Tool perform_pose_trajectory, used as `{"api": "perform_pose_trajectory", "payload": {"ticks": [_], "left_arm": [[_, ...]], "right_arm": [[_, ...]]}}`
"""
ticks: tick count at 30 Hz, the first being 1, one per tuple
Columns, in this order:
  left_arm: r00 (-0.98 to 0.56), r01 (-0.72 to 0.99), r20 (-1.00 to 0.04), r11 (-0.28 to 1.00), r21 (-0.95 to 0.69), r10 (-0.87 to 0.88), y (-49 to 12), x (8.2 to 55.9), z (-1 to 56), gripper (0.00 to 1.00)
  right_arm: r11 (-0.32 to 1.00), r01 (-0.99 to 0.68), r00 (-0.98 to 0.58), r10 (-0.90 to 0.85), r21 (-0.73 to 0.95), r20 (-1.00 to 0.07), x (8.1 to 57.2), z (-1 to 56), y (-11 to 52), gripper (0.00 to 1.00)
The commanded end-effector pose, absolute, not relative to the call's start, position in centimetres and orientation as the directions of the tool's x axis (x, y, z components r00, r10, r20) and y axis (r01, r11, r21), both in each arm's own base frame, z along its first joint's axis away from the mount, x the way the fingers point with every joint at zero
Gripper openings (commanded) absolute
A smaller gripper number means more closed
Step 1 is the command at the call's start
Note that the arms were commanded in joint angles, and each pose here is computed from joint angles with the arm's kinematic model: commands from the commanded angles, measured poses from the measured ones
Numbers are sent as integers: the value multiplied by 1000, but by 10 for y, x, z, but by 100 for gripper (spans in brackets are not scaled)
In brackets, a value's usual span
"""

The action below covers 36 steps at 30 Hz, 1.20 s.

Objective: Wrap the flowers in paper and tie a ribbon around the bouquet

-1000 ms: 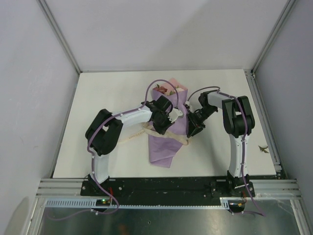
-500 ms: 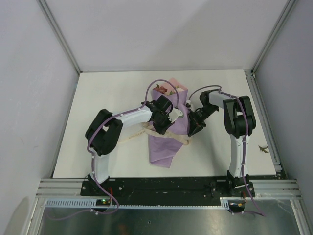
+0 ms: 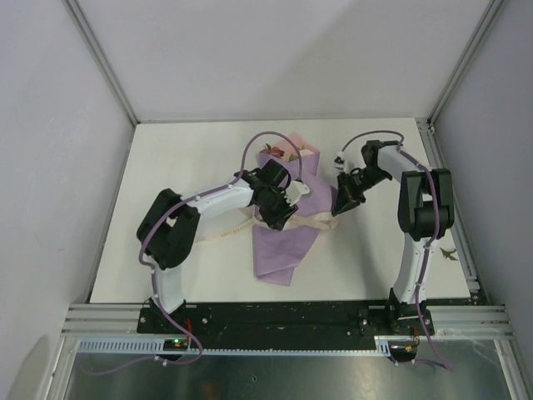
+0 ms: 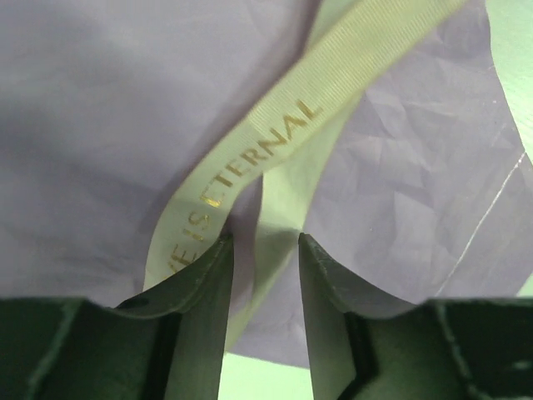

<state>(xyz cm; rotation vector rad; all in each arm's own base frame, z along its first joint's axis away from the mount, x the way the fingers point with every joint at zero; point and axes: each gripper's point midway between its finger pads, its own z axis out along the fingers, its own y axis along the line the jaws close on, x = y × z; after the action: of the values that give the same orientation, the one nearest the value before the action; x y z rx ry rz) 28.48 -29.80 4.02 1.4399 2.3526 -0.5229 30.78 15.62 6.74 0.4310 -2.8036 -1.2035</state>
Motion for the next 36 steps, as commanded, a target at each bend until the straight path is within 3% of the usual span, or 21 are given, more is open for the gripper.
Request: {"api": "perform_pose_trajectory", "payload": {"ticks": [1, 9, 17, 23, 27, 32, 36], "left_arm": [[-343, 927, -595, 364, -90, 727, -302, 289, 94, 45], [-292, 939, -607, 342, -35, 739, -284, 283, 103, 54], [-314, 941, -603, 323, -97, 734, -312, 288, 87, 40], [-321, 942, -535, 323, -93, 782, -310, 289, 51, 35], [-316, 944, -515, 316, -91, 797, -306, 288, 42, 33], [-317, 944, -506, 315, -93, 802, -306, 288, 37, 32], [-314, 946, -498, 311, -91, 808, -307, 287, 33, 31]], "right_arm": [[654, -262, -963, -224, 710, -150, 330, 94, 149, 0], [628, -245, -968, -197, 739, -153, 334, 97, 146, 0], [607, -214, -972, -209, 765, -107, 327, 88, 156, 1], [634, -240, -961, -260, 736, -89, 322, 72, 160, 14], [644, -255, -954, -289, 722, -79, 320, 62, 163, 13], [646, -271, -948, -306, 714, -83, 319, 59, 165, 3], [661, -284, -945, -314, 695, -87, 319, 59, 160, 12]]}}
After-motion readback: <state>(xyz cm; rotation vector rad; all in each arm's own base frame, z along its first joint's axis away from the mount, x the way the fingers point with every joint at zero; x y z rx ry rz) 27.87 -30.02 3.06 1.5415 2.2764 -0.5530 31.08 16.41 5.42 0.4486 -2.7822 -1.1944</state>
